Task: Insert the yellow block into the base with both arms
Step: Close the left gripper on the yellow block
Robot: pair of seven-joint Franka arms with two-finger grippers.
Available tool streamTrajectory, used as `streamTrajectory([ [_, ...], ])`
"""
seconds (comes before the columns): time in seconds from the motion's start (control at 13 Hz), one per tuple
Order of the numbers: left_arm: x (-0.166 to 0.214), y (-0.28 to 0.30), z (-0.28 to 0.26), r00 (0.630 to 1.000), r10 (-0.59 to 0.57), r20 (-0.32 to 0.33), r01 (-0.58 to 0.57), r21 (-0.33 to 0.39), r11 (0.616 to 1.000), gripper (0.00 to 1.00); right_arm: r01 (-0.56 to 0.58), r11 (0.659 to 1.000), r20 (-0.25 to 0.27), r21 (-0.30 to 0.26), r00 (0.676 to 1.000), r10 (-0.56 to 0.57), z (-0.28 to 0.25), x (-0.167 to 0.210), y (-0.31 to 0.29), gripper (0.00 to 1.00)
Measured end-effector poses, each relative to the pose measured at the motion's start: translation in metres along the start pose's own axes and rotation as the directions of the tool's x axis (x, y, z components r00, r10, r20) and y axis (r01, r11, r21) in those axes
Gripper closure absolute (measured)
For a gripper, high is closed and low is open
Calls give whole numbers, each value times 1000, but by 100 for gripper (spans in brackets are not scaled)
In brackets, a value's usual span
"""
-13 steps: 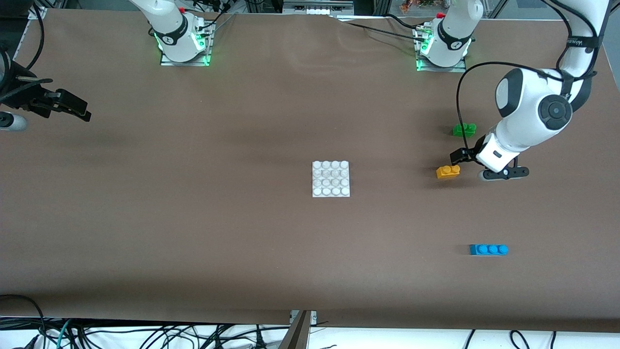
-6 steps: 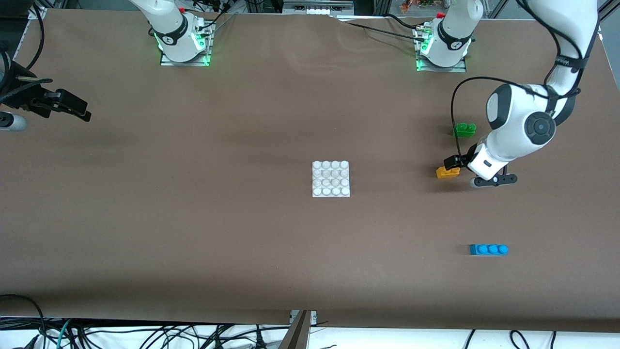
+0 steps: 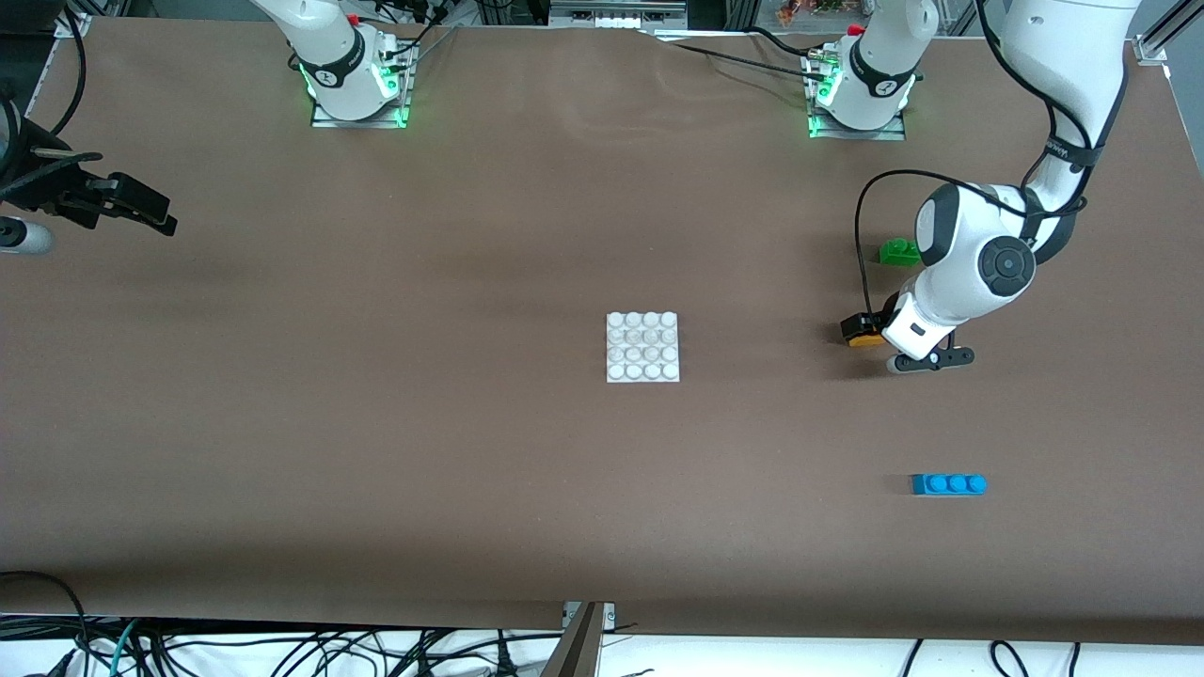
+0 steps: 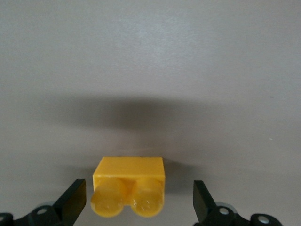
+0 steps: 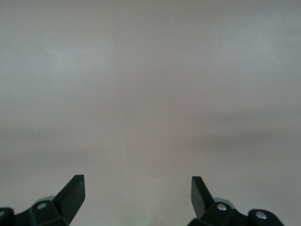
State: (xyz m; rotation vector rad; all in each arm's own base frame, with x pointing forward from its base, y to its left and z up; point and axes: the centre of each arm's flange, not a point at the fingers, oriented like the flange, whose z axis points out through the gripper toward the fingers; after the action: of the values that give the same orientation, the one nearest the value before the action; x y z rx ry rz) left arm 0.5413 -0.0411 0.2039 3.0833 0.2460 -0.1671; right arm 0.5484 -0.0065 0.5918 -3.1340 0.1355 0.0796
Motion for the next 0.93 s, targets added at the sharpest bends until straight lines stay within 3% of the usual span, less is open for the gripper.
streamTrajectory([
  [0.54,0,-4,7,1000,-8,8,8,3,1000,1,0,1000,0,0,1000,0,0,0,0,0],
  [0.69,-2,-5,10,1000,-8,16,8,5,1000,11,0,1000,0,0,1000,0,0,0,0,0],
  [0.93,-4,-6,15,1000,-8,26,8,7,1000,15,0,1000,0,0,1000,0,0,0,0,0],
])
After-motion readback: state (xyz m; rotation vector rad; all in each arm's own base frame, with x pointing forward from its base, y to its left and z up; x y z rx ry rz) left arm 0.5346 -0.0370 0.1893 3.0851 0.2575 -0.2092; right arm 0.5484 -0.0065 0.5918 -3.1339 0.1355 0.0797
